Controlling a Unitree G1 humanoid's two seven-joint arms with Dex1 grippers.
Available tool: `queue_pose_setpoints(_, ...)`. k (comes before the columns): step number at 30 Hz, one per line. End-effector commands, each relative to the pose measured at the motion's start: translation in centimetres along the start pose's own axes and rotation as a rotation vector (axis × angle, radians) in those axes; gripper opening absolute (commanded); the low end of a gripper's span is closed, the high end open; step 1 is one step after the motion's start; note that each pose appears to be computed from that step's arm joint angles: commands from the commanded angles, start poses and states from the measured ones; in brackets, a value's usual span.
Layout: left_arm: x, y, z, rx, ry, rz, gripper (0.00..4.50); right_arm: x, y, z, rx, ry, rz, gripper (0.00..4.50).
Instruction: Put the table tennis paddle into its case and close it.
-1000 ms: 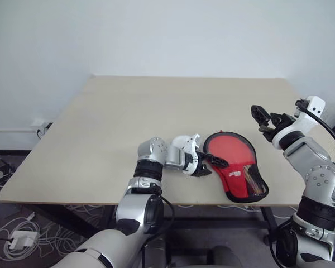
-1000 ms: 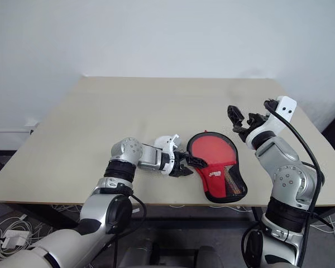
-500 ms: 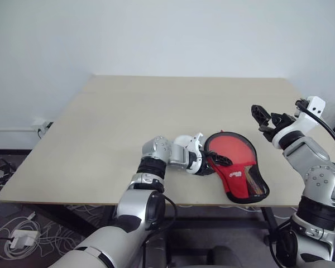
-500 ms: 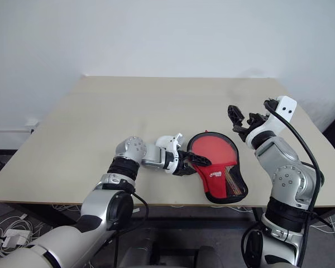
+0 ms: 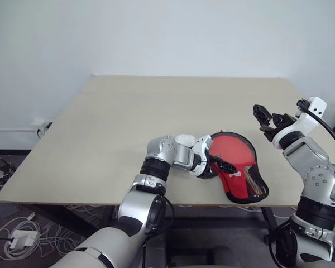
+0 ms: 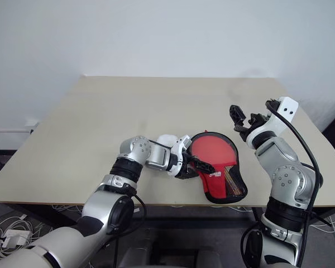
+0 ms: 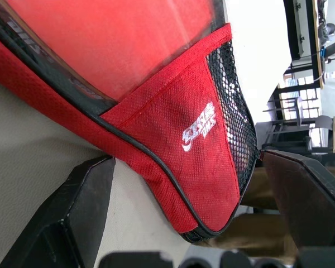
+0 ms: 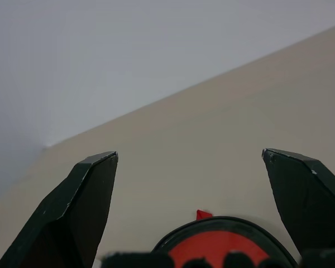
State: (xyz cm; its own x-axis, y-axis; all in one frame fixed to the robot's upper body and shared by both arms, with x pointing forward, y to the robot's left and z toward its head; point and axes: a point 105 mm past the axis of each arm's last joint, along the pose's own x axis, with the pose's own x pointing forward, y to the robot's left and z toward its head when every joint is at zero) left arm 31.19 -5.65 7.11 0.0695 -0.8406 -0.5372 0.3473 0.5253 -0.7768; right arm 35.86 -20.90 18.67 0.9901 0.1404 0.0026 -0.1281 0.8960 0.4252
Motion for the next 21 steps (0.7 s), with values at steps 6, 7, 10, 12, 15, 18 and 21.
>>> queue_pose_setpoints(6,4.4,-5.9,-3.7,-0.072,0.135,-0.261,3.00,0.2,0.2,1.6,-0.016,-0.064,0.004,4.50)
queue_pose_setpoints(7,4.4,-5.8,-3.7,-0.075,0.133,-0.261,2.54,0.2,0.2,1.6,-0.015,-0.065,0.004,4.50)
queue_pose_setpoints(10,4.5,-4.9,-3.5,-0.113,0.105,-0.241,1.59,0.3,0.1,1.4,-0.011,-0.062,-0.001,4.50)
queue_pose_setpoints(12,4.5,-5.0,-3.4,-0.130,0.101,-0.255,1.59,0.3,0.0,1.4,-0.010,-0.063,-0.003,4.50)
queue_pose_setpoints(15,4.5,-4.9,-3.7,-0.142,0.118,-0.256,1.59,0.4,0.0,1.4,-0.010,-0.066,-0.006,4.50)
queue_pose_setpoints(18,4.6,-5.2,-3.8,-0.140,0.123,-0.278,1.21,0.4,-0.1,1.5,-0.021,-0.065,-0.009,4.50)
queue_pose_setpoints(21,4.4,-5.5,-3.7,-0.142,0.118,-0.296,0.34,0.4,-0.3,1.5,-0.017,-0.069,-0.016,4.50)
